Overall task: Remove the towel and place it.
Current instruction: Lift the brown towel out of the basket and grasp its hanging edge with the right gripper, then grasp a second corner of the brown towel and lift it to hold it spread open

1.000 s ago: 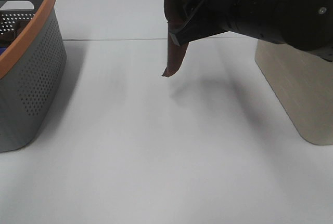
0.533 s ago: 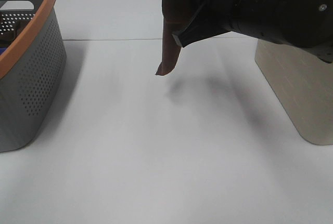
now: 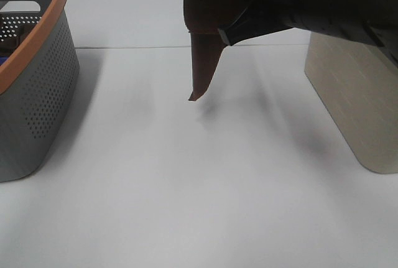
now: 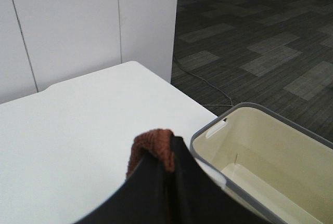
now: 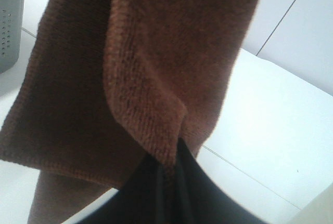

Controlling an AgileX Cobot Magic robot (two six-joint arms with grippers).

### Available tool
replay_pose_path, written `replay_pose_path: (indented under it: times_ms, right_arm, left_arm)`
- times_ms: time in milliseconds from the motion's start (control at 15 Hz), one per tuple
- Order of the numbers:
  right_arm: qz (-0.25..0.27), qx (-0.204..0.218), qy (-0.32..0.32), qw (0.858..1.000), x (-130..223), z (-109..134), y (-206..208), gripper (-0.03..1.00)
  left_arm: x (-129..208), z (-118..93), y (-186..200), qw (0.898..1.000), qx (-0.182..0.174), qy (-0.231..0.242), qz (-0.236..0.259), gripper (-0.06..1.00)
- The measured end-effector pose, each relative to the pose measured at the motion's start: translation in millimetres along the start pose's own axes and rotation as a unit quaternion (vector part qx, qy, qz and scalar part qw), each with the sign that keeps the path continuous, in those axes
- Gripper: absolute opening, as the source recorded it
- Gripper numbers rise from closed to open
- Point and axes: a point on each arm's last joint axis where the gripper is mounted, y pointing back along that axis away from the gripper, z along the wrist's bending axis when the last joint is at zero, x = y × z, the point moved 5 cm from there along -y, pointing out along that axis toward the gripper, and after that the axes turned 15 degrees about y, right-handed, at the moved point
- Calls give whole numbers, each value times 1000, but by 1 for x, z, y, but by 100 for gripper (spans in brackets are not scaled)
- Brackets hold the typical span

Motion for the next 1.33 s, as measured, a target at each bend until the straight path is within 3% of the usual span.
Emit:
replay_pose_path:
  times_ms: [267,400,600,933,1200,1267,1333]
  right_arm:
    - [12,24,19,999,-3,-15,11,0]
    - [11,34,31,999,-7,-19,11,0]
    - [8,51,24,998,-23,-33,10,0]
    - [23,48,10,999,-63,-60,12,0]
    - [29,60,34,997,-70,-69,13,0]
    - [44,51,79,995,-63,-61,2,0]
    - [44,51,79,995,-63,-61,2,0]
  left_arm:
    - [-3,44,5,998,-55,29,25,0]
    - [1,56,8,996,-75,30,50,0]
    - [8,70,12,991,-103,-16,85,0]
    - [15,94,21,972,-172,-91,132,0]
    - [18,102,26,962,-199,-106,151,0]
    - [20,103,27,961,-203,-106,158,0]
    - [20,103,27,961,-203,-106,158,0]
